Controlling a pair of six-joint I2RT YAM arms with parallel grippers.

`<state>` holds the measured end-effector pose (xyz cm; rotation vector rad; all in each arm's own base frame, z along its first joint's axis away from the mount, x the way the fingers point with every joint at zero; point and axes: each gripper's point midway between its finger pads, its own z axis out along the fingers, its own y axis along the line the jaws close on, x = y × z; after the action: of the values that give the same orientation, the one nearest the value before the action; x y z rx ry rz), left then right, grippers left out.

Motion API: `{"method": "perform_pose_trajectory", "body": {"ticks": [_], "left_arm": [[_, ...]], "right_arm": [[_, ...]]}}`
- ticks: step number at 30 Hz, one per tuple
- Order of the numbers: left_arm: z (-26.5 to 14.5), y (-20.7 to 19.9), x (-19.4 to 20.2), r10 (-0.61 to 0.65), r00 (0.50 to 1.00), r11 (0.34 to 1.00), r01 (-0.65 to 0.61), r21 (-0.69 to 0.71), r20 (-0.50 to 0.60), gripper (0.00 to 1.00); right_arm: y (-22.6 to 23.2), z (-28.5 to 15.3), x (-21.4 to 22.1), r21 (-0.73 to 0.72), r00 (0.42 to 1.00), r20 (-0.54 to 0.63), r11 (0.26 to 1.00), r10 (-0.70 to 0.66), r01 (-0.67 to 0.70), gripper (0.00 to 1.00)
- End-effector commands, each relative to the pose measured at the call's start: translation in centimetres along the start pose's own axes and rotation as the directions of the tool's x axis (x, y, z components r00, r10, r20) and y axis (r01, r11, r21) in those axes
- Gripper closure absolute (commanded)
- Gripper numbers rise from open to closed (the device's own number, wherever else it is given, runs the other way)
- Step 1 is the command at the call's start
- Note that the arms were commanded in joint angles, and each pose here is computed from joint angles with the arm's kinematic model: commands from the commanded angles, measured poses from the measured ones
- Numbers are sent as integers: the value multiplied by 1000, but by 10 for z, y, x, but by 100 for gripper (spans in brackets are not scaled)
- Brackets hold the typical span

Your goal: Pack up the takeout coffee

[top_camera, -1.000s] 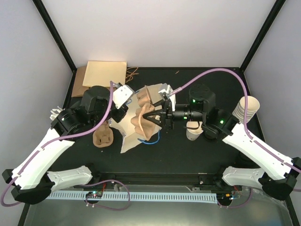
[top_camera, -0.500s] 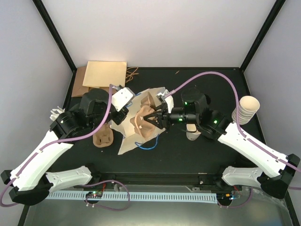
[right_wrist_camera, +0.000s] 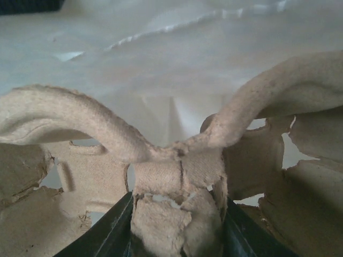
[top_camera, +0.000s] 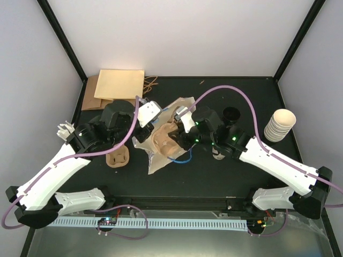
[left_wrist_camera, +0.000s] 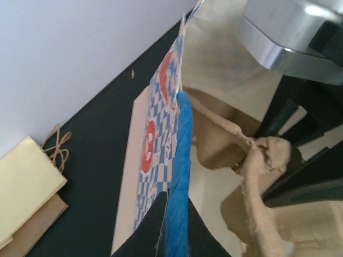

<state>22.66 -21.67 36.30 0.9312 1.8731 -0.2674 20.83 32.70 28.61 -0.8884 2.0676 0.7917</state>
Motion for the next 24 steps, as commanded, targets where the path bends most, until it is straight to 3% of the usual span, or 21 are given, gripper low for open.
{"method": "perform_pose_trajectory", "body": {"ticks": [1,5,11,24], "left_arm": [[-1,-9,-16,-11,999,999,9,47,38,98],[4,-7,-16,-40,999,999,40,32,4,98],[9,-1,-20,-112,993,994,112,-1,-33,98],[3,-2,-27,-142,990,990,142,17,1,98]], "right_arm": [[-23,-7,-11,201,993,56,975,-107,93,64],[-25,-8,-11,301,975,78,937,-207,174,62],[-18,-2,-5,314,961,54,918,-271,241,61],[-22,17,38,309,969,-32,919,-246,244,61]]}}
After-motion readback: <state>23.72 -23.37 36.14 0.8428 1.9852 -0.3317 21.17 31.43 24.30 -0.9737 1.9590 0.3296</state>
